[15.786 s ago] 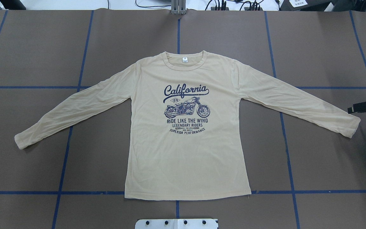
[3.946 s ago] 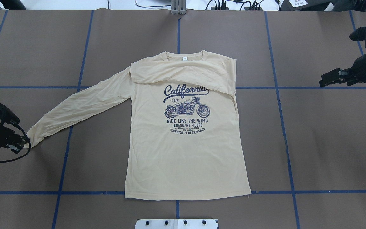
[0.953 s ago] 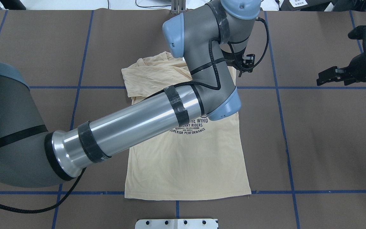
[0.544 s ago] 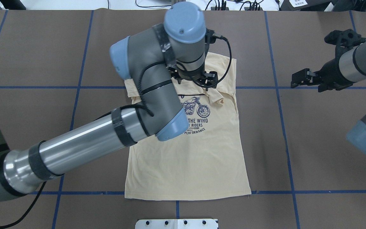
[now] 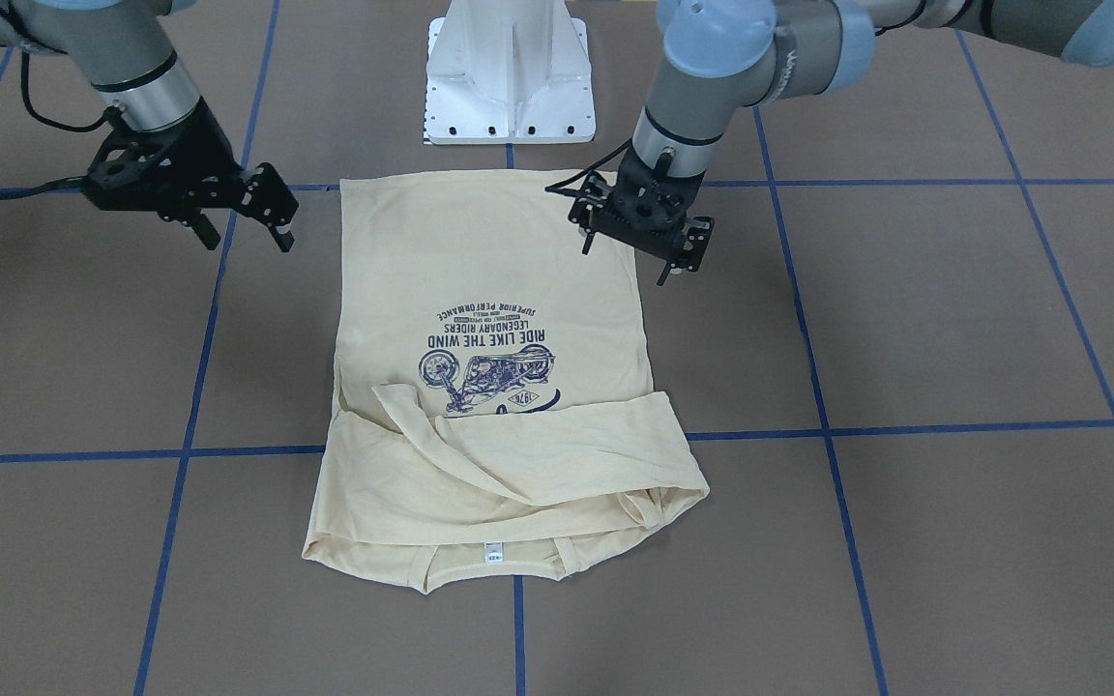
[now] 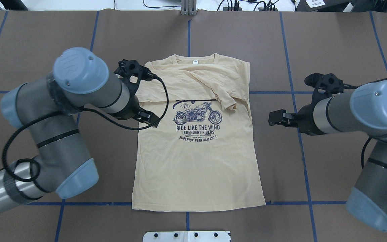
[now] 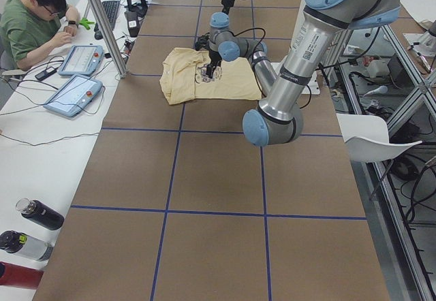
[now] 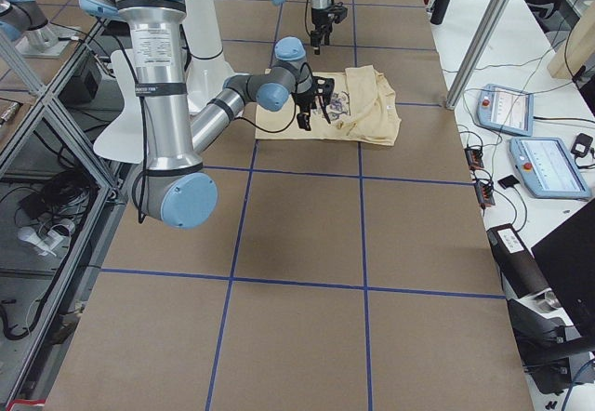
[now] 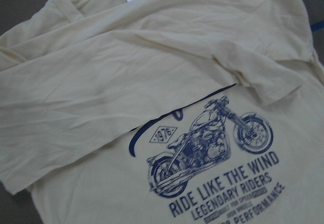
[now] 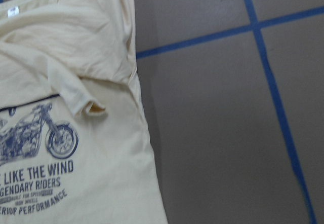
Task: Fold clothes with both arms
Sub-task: 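Release the sleeve and move both grippers to the hem corners nearest the robot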
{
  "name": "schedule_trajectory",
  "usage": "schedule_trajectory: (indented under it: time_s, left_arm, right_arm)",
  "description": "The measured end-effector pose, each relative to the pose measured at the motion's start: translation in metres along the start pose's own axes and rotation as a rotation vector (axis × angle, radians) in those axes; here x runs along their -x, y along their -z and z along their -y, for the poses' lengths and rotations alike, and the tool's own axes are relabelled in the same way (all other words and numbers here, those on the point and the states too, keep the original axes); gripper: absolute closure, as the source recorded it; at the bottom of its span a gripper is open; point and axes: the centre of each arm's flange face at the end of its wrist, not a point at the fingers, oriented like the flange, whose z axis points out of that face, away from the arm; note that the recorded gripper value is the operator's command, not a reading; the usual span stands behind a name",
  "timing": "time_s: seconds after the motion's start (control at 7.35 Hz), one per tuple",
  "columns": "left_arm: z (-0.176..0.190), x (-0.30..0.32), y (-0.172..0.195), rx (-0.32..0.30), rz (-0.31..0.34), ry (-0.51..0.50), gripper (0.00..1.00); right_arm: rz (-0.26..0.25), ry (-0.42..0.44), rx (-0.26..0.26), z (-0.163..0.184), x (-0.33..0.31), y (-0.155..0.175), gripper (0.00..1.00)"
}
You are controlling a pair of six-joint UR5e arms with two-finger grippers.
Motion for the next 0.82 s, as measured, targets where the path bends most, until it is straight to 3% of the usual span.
schedule_trajectory:
  time_s: [0.41, 0.68, 0.82]
  left_arm:
    - [-0.086, 0.022, -0.010, 0.036, -0.019, 0.101, 0.00]
    - [-0.147, -0.002, -0.042, 0.045, -0.058, 0.233, 0.03]
    - [-0.170, -0.018, -0.055, 0.064, -0.068, 0.294, 0.11]
  right_arm:
    - [-0.013, 0.001, -0.029, -0.101, 0.024, -0.027, 0.00]
    - [-0.015, 0.006, -0.035, -0.124, 0.026, -0.033, 0.00]
    - [-0.016, 0.007, -0.035, -0.126, 0.027, -0.033, 0.00]
